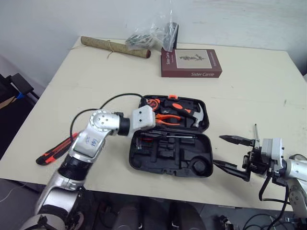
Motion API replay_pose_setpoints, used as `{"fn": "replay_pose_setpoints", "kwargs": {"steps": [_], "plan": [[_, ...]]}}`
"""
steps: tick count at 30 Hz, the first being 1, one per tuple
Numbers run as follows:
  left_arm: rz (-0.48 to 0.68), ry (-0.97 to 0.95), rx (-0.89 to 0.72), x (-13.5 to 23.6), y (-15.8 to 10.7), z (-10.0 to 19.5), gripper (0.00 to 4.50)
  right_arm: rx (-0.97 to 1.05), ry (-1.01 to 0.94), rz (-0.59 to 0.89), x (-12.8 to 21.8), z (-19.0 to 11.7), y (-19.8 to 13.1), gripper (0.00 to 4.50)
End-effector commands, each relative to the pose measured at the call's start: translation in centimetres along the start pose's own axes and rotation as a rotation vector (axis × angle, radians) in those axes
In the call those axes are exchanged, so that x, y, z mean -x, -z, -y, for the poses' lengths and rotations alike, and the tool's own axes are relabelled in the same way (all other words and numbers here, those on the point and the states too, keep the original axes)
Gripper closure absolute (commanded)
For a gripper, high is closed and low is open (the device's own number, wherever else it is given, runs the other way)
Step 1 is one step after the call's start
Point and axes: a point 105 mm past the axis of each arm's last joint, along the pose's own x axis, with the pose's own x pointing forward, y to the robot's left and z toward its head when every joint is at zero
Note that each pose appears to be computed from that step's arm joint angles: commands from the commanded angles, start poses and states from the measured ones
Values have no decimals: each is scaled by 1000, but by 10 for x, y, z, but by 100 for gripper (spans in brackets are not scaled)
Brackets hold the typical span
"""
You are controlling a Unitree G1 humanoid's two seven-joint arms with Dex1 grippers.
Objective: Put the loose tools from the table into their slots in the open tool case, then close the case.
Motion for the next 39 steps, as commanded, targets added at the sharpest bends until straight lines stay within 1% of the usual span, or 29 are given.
{"fn": "replay_pose_setpoints", "kwargs": {"steps": [1,5,8,12,16,18,20,22,25,27,28,30,31,32,33,35,36,37,38,39], "plan": [[29,-64,20,-9,1,0,447,28,15,17,1,2,-12,0],[-34,-126,79,-19,25,0,447,25,20,9,-2,-1,-16,0],[-70,-101,108,-24,35,5,447,23,27,1,-3,-2,-20,0],[-168,-77,165,-29,58,13,447,24,45,-9,-2,-1,-24,0],[-256,-6,213,-38,76,29,447,17,61,-14,-2,-2,-25,0],[-293,17,220,-43,82,34,447,11,67,-17,-1,-3,-25,0],[-337,24,263,-48,88,36,447,3,72,-18,-2,-5,-24,0],[-353,22,272,-51,89,35,447,-2,80,-19,-2,-6,-23,0],[-294,7,243,-55,77,29,447,-6,95,-23,1,-7,-23,0],[-178,10,181,-50,55,23,447,-7,125,-25,6,-6,-23,0],[-120,24,138,-41,41,20,447,-8,145,-26,10,-5,-24,0],[44,-46,36,-20,7,0,447,-8,191,-30,19,-3,-27,0],[110,-85,24,-10,-6,-8,447,-9,211,-34,25,-3,-27,0],[152,-108,21,-3,-12,-12,447,-10,223,-37,28,-3,-27,0],[222,-130,19,11,-21,-15,447,-12,253,-51,38,-3,-27,0],[303,-180,-11,43,-29,-20,398,-9,319,-85,58,-3,-24,0],[307,-236,14,63,-22,-23,367,-17,366,-111,74,-4,-20,0],[288,-296,45,84,-12,-24,316,-23,417,-142,92,-6,-15,0],[237,-341,82,105,2,-22,269,-27,472,-174,110,-8,-10,0],[178,-400,106,127,15,-18,246,-31,545,-208,131,-10,-6,0]]}}
